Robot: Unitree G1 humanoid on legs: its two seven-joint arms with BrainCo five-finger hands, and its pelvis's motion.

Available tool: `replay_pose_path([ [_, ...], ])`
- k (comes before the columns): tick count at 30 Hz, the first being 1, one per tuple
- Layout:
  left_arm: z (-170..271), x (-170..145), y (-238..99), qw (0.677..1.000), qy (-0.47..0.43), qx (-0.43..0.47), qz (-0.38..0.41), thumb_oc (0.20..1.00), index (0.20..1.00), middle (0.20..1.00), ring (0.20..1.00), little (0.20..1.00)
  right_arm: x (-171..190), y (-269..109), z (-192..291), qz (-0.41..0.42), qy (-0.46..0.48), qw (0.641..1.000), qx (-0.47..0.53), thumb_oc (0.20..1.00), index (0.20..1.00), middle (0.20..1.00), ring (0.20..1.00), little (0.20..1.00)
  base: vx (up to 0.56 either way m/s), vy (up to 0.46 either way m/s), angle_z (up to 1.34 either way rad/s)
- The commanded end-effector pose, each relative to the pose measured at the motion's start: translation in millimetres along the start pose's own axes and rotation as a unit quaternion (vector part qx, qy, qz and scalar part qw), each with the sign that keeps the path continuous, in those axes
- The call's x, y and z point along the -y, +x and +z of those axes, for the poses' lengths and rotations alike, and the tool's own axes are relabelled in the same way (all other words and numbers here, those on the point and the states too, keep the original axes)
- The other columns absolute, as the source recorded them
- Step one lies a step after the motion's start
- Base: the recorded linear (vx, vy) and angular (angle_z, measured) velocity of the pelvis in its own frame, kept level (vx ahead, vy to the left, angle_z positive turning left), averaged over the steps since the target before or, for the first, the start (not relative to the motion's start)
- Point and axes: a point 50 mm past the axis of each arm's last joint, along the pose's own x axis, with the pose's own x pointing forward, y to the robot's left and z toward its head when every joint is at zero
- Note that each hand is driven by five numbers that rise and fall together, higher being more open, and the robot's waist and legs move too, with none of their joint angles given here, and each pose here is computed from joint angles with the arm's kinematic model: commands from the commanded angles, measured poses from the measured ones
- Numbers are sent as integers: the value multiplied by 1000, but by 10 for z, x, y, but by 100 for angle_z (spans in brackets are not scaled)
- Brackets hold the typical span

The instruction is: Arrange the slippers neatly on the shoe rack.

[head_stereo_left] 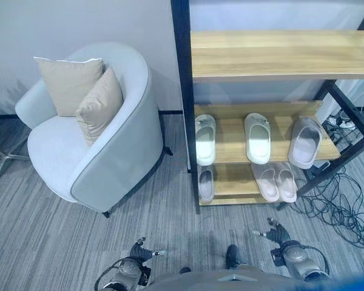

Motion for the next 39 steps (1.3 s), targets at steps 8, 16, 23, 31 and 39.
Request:
replay_pose_path([
  [8,107,-42,17,1000,2,31,0,1000,1000,1000,1000,1000,1218,-252,1445,-232,-68,923,300,1000,1000,1000,1000,1000,52,31,-14],
  [16,92,-3,10,999,24,33,-29,1000,1000,1000,1000,1000,2039,-600,2196,-355,-91,852,373,1000,1000,1000,1000,1000,57,-41,5],
  [23,-25,-72,-5,999,29,16,-34,1000,1000,1000,1000,1000,2797,-1002,3026,-407,-111,834,355,1000,1000,1000,1000,1000,49,-38,4],
  [31,-31,-95,4,999,30,10,-41,1000,1000,1000,1000,1000,2563,-839,3497,-333,-106,884,310,1000,1000,1000,1000,1000,53,-42,2],
  [39,102,6,8,999,1,32,-37,1000,1000,1000,1000,1000,1654,-227,3060,-223,-180,903,319,1000,1000,1000,1000,1000,-10,6,11],
])
